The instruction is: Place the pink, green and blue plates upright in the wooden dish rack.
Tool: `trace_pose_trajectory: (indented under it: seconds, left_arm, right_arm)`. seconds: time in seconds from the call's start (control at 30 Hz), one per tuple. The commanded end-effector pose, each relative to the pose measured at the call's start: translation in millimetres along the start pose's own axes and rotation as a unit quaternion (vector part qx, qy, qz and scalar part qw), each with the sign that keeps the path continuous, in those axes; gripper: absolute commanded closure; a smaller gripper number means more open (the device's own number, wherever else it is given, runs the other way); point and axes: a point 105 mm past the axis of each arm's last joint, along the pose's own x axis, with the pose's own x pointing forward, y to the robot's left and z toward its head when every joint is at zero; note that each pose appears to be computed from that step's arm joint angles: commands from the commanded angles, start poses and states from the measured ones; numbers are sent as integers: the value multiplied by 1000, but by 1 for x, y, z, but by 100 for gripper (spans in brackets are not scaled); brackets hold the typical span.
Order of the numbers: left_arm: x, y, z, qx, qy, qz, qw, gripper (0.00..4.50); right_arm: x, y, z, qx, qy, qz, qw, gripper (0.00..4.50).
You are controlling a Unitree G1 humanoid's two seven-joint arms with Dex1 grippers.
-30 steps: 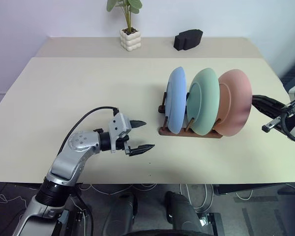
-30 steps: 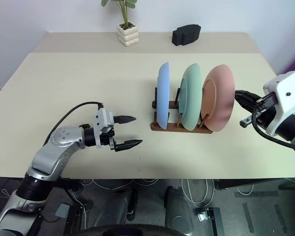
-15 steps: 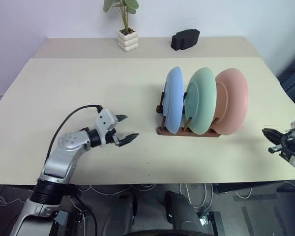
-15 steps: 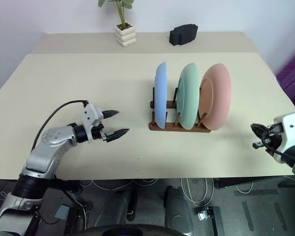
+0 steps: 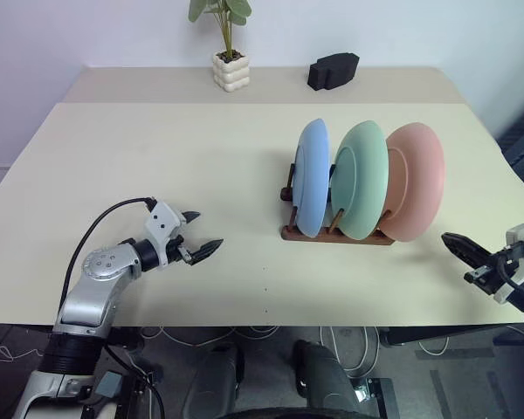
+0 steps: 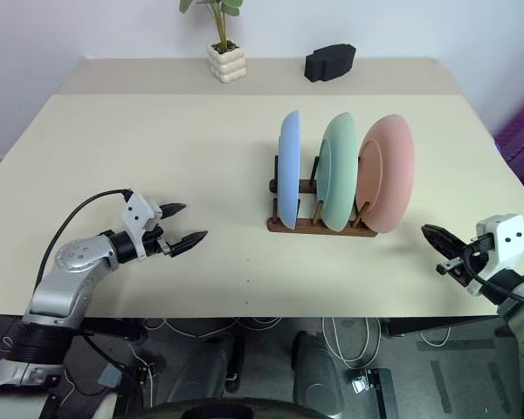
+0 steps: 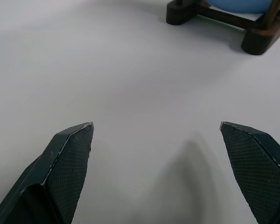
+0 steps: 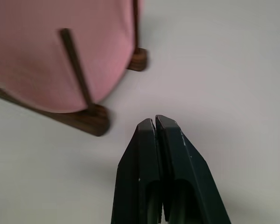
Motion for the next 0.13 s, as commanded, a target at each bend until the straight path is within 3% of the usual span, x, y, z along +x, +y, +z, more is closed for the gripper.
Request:
trace_pose_trajectory:
  seconds: [0.03, 0.13]
  left_arm:
    - [-1, 2, 16, 13, -21, 7, 1000, 0]
    - [2, 1, 20, 12, -24, 8, 1000, 0]
  right_arm:
    - [0, 2, 5, -2, -24, 6, 1000, 447]
    - [4, -1, 2, -2, -24, 4, 1000, 447]
